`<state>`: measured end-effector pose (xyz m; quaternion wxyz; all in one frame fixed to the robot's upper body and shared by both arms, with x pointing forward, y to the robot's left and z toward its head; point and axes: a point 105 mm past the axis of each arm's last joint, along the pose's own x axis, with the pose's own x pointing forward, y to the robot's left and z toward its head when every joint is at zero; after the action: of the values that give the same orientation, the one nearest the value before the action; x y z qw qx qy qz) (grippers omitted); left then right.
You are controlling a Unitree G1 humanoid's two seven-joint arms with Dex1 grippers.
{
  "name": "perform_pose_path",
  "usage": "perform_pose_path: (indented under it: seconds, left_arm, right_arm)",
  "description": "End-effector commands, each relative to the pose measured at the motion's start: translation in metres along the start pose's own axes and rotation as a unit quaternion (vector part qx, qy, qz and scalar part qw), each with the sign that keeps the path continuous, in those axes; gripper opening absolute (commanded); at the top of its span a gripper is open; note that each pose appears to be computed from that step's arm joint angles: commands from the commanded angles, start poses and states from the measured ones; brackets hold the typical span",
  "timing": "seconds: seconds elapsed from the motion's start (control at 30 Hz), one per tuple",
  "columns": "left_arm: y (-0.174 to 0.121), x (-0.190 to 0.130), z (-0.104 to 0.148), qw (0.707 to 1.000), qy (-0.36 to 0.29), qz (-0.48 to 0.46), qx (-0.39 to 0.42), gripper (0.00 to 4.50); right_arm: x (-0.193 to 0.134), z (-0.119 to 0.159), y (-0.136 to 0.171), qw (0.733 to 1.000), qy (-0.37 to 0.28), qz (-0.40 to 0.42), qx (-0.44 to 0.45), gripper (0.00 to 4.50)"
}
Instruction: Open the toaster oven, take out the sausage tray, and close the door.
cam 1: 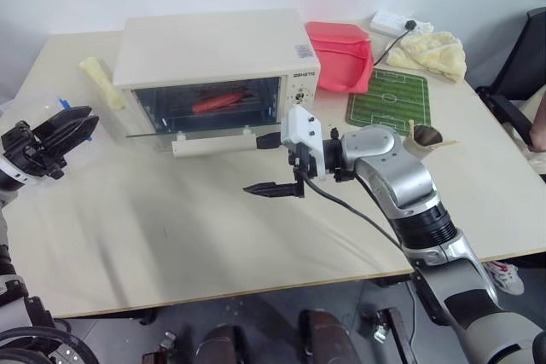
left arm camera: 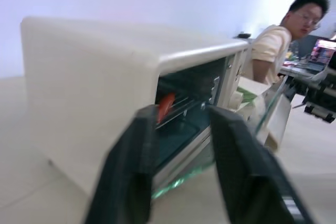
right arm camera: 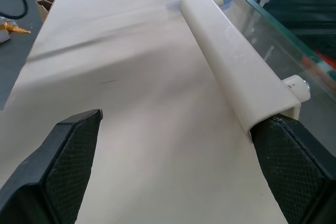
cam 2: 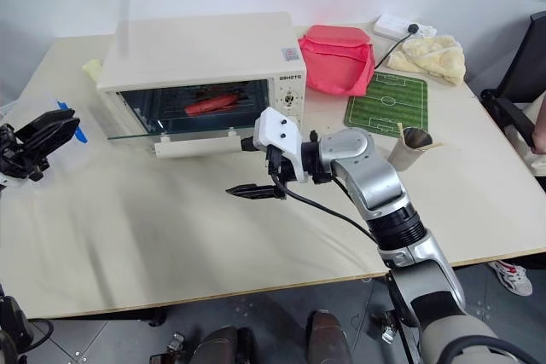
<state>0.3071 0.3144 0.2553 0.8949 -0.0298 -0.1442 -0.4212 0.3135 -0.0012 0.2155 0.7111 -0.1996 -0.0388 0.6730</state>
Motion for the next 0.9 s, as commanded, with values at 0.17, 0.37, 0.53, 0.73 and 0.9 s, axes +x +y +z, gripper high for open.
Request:
perform_pose_path:
  seconds: [0.17,0.37,0.53,0.73,0.9]
  left_arm:
    - [-0.007,0.03,-0.019,0.998,0.031,-0.05,-0.028,0.02]
    - [-0.013,0.041,-0.058,0.988,0.12,-0.078,-0.05,0.02]
    - [-0.011,0.045,-0.064,0.987,0.127,-0.083,-0.052,0.02]
    - [-0.014,0.048,-0.072,0.984,0.141,-0.095,-0.058,0.02]
    - [-0.02,0.05,-0.082,0.979,0.155,-0.11,-0.069,0.02]
  right_arm:
    - [0.008,0.023,0.019,0.999,-0.032,0.016,-0.024,4.5]
    - [-0.003,0.017,0.023,1.0,-0.017,-0.018,-0.005,4.5]
    - [-0.016,0.001,0.024,0.999,0.029,-0.042,0.006,4.5]
    - [-0.059,-0.048,0.051,0.985,0.169,-0.007,0.028,4.5]
    - [-0.088,-0.059,0.066,0.973,0.227,0.021,0.038,4.5]
